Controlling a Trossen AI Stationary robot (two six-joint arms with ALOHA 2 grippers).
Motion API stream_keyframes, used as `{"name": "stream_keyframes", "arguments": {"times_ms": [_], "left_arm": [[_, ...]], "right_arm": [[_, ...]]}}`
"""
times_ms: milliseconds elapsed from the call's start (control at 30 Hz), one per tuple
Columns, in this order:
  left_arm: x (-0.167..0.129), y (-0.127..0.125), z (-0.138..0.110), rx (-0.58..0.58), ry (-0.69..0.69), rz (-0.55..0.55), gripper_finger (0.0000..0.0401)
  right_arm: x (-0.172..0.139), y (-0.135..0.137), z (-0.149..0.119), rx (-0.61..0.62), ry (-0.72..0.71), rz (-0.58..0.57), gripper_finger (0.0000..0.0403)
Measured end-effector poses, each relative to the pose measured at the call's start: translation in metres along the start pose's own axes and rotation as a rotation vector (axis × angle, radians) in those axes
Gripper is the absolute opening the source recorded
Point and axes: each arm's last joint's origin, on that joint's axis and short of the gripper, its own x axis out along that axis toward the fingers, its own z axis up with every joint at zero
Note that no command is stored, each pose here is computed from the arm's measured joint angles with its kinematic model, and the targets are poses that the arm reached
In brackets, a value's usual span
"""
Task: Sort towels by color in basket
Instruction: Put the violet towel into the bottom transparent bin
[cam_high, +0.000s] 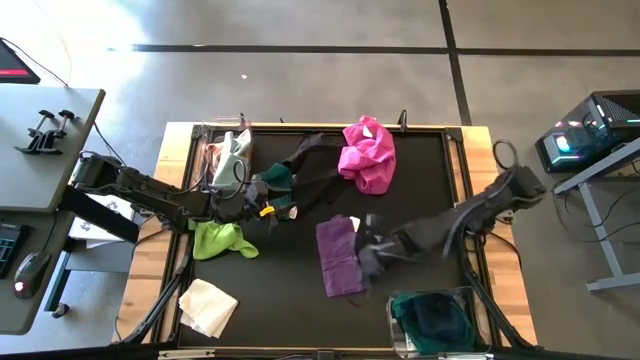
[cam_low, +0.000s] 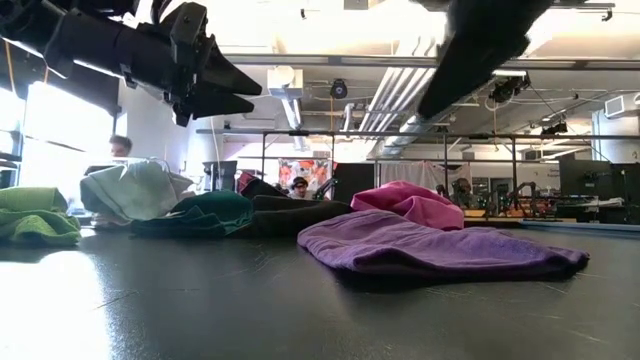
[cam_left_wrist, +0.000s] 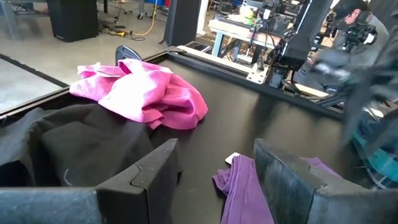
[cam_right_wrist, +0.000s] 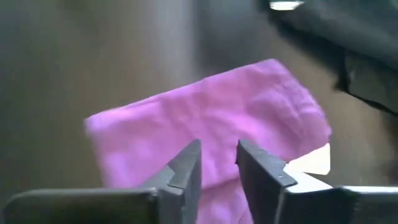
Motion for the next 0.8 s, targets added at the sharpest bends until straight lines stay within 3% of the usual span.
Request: {"name": "stream_keyframes", "arguments": {"times_ms": [267, 433, 600, 800], "left_arm": [[0.000, 0.001, -0.002, 0.009, 0.016, 0.005, 0.0195], [0.000, 0.001, -0.003, 0.009, 0.027, 0.009, 0.0195], [0.000, 0.001, -0.003, 0.012, 0.032, 0.010, 0.0195], [0.000, 0.001, -0.004, 0.015, 0.042, 0.011, 0.0195]], "right_arm": [[0.069, -0.020, 0.001, -0.043, 0.082, -0.045, 0.0232], [0.109, -0.024, -0.016, -0.104, 0.173, -0.093, 0.0259], [0.125, -0.023, -0.017, -0.136, 0.175, 0.029, 0.0226], [0.134, -0.043, -0.032, -0.108, 0.174, 0.100, 0.0114]]}}
